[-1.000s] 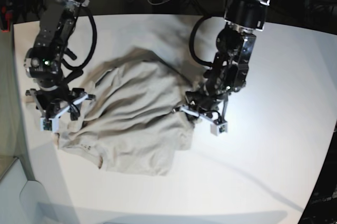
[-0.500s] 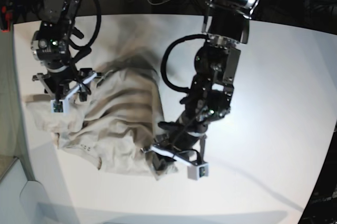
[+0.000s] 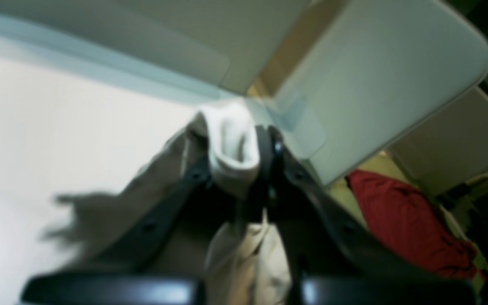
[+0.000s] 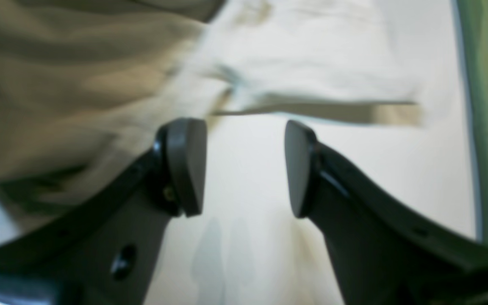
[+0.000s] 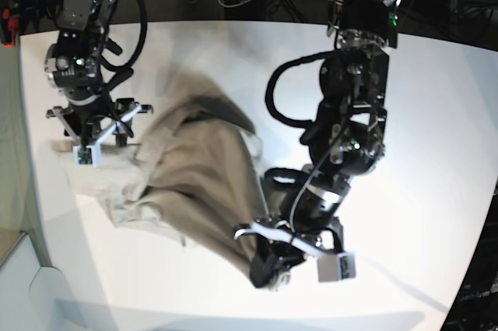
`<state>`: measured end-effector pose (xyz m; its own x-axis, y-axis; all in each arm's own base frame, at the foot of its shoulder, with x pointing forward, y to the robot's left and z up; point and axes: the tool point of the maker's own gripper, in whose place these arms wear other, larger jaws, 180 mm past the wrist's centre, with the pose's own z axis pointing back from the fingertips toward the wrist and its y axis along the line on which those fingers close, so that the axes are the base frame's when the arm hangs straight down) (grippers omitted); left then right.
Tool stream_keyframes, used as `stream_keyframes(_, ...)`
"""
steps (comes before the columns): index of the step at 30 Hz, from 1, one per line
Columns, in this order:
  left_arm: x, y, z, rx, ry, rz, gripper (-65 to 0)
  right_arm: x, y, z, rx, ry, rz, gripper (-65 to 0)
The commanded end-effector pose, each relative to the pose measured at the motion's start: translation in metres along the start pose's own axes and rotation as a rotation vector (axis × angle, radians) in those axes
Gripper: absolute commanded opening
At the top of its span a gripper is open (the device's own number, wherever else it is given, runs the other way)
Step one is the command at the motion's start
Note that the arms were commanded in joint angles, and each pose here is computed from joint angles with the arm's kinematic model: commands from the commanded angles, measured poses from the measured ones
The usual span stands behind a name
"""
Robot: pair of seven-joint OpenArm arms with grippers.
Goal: Layout the t-shirt on the table in an organized manner, then fold the t-shirt properly
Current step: 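Grasp the shirt fabric with the left gripper and drag it toward the right gripper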
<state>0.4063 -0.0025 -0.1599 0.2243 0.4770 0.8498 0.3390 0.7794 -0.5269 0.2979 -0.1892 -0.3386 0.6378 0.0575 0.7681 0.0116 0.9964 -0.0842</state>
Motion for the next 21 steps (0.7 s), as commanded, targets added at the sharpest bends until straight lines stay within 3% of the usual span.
stream_keyframes(1,0.012,-0.007,0.001,-0.019,-0.044,0.0,-64.7,0.016,0.0,0.003,0.009,-0.057,0.018,-34.4)
stream_keyframes(10,-0.005,0.016,-0.005,0.042,0.001,0.026,-64.7,0.013,0.0,0.003,0.009,-0.049,0.019,-34.4)
stream_keyframes(18,-0.036,0.039,-0.053,0.107,0.114,0.067,-64.7,0.01,-0.002,0.004,0.003,-0.038,0.021,-34.4)
stream_keyframes(21,-0.026,0.04,-0.07,0.109,0.113,0.053,-64.7,0.005,-0.002,0.004,0.004,-0.027,0.021,-34.4)
